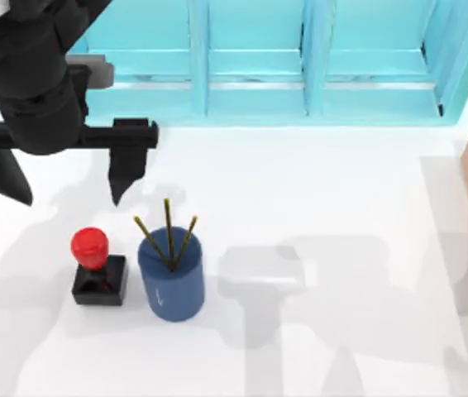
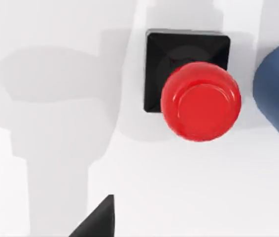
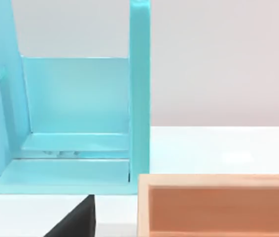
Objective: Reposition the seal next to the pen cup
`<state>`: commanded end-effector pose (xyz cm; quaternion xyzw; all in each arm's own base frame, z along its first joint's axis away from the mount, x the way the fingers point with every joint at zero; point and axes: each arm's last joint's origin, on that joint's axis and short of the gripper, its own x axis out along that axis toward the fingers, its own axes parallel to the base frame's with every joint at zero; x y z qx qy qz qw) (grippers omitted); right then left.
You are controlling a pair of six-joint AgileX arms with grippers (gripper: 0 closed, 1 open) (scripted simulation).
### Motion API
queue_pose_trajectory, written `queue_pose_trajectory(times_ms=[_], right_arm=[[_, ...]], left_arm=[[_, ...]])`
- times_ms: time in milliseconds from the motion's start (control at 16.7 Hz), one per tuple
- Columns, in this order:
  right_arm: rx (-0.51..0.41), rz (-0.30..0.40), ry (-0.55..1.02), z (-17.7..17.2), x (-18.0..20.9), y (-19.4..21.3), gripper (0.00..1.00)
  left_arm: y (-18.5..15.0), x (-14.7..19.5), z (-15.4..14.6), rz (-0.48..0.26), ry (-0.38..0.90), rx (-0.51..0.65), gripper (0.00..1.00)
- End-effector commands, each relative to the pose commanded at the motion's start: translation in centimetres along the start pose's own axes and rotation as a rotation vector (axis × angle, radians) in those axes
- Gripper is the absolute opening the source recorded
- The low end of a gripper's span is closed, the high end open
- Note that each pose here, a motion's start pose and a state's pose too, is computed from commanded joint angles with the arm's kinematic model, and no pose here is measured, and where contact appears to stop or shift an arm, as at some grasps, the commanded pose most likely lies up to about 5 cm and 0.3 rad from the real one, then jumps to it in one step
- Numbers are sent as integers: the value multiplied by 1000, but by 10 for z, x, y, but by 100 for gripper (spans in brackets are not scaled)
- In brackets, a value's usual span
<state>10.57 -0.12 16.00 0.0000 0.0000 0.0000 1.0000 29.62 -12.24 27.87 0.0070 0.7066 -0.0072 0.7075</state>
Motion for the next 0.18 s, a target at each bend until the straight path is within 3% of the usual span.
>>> queue_pose_trajectory(times_ms=[180], right_arm=[[0,0,0,0,0,0,100]], left_arm=[[0,0,0,0,0,0,100]])
